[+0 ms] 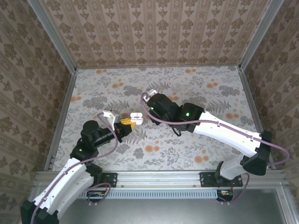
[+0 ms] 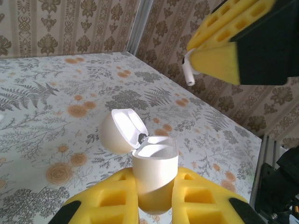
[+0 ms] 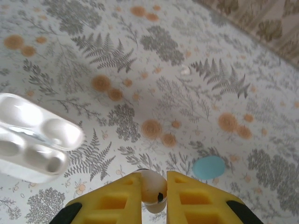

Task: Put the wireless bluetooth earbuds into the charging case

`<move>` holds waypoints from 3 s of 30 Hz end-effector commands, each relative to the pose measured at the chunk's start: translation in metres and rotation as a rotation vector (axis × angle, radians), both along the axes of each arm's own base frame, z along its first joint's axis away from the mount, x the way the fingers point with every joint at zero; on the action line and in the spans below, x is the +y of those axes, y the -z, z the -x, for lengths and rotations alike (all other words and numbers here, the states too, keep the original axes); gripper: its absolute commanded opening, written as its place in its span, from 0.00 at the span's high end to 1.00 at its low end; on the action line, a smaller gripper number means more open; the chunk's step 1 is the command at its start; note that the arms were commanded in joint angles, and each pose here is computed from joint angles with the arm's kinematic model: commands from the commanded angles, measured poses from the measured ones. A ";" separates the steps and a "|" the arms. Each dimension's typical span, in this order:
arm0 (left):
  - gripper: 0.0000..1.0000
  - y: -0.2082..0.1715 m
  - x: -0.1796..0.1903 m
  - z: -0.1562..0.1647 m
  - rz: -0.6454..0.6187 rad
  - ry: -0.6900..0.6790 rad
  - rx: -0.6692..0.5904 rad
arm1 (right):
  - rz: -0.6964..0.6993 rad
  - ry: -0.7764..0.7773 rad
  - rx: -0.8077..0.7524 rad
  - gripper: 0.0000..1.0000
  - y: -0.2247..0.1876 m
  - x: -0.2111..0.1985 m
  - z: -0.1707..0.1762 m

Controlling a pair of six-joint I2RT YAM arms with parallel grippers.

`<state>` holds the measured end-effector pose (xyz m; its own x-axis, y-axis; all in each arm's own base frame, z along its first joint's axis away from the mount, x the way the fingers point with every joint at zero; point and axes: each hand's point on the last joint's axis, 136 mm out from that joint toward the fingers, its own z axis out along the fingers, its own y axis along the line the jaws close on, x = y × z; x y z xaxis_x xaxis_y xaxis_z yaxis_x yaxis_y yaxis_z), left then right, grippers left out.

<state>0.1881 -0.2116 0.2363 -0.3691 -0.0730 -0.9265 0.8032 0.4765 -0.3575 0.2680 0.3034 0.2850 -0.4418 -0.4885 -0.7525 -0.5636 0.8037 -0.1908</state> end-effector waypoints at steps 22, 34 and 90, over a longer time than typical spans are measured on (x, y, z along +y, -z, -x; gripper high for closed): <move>1.00 -0.043 -0.005 0.003 0.139 -0.004 -0.041 | -0.046 -0.223 -0.171 0.80 -0.030 0.067 0.014; 1.00 -0.045 -0.004 0.004 0.147 -0.006 -0.043 | -0.030 -0.256 -0.157 0.80 -0.019 0.075 0.015; 1.00 -0.046 0.000 0.009 0.111 -0.013 -0.091 | -0.298 -0.355 0.118 0.48 -0.046 0.071 0.042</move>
